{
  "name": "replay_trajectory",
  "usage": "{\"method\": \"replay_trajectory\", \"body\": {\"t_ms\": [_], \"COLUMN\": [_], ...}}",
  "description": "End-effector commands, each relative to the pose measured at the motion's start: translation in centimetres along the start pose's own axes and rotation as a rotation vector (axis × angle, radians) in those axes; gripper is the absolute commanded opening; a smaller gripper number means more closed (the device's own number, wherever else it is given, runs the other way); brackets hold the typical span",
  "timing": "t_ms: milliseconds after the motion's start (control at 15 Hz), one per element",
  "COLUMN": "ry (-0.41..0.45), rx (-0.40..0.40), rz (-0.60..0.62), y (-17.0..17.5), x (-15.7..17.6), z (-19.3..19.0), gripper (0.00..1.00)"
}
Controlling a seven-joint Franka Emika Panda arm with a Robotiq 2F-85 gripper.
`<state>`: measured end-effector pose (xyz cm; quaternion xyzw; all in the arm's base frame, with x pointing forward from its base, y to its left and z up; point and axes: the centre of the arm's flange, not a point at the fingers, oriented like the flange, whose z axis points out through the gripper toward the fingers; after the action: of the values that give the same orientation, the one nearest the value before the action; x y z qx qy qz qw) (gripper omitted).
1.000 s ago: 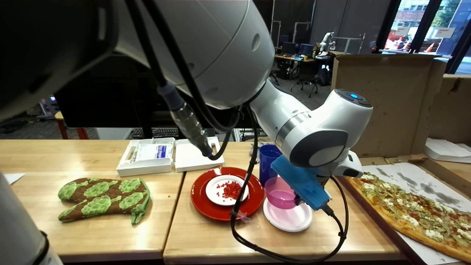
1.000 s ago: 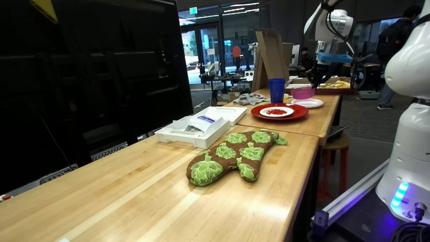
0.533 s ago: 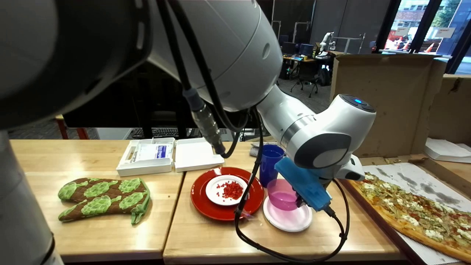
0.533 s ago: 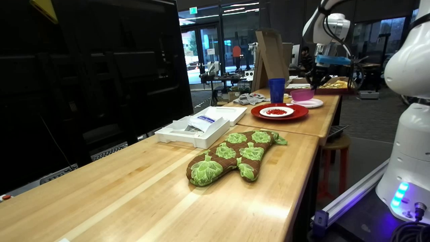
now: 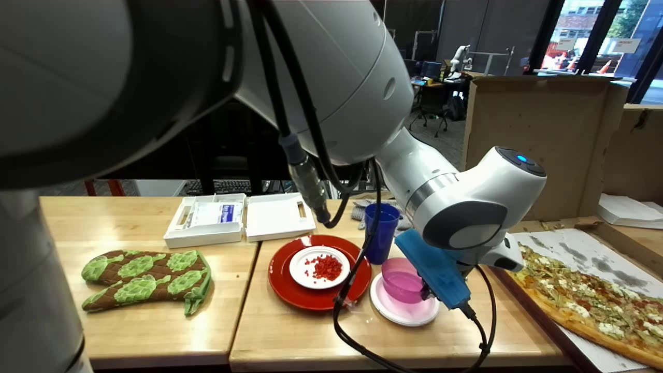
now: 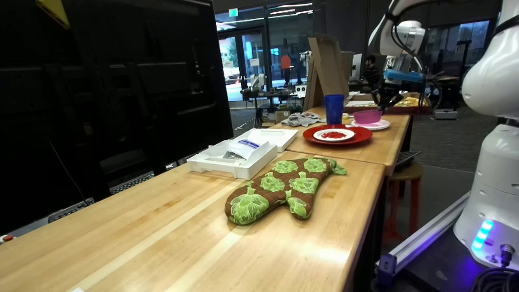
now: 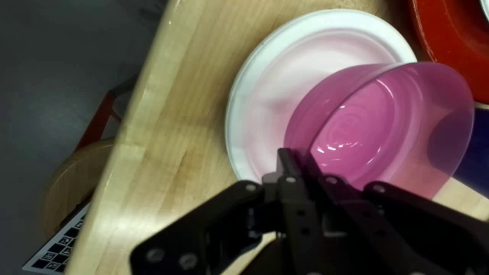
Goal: Pick up the purple bowl on the white paper place which is on top of the red plate, pour the content in the purple bowl on the paper plate on the red plate and place the bowl on the paper plate on the right
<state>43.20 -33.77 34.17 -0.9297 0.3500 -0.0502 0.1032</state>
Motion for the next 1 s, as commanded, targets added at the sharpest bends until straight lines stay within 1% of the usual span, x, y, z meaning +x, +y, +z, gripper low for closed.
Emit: {"method": "replay_trajectory", "body": {"t_ms": [0,133,200,267,400,467,800,933], "ry": [-0.018,-0.024,-0.028,-0.032,-0.032,-0.031,-0.014,-0.001], "rx": [0.031,0.035,0.039,0.039,0.042,0.042,0.037,0.028], "rz": [0.019,0.028,0.03,0.029,0.02,0.013,-0.016,-0.024], "y": [1.2,1.6,1.7,1.7,1.5,1.2,0.2,0.0], "x": [0.4,0.4,0.3,0.3,0.1,0.1,-0.2,-0.4], "z": [0.2,0.5,0.5,0.5,0.5,0.4,-0.5,-1.4], "gripper": [0.02,0.02,0.05,0.3,0.31,0.36,0.68,0.82]}}
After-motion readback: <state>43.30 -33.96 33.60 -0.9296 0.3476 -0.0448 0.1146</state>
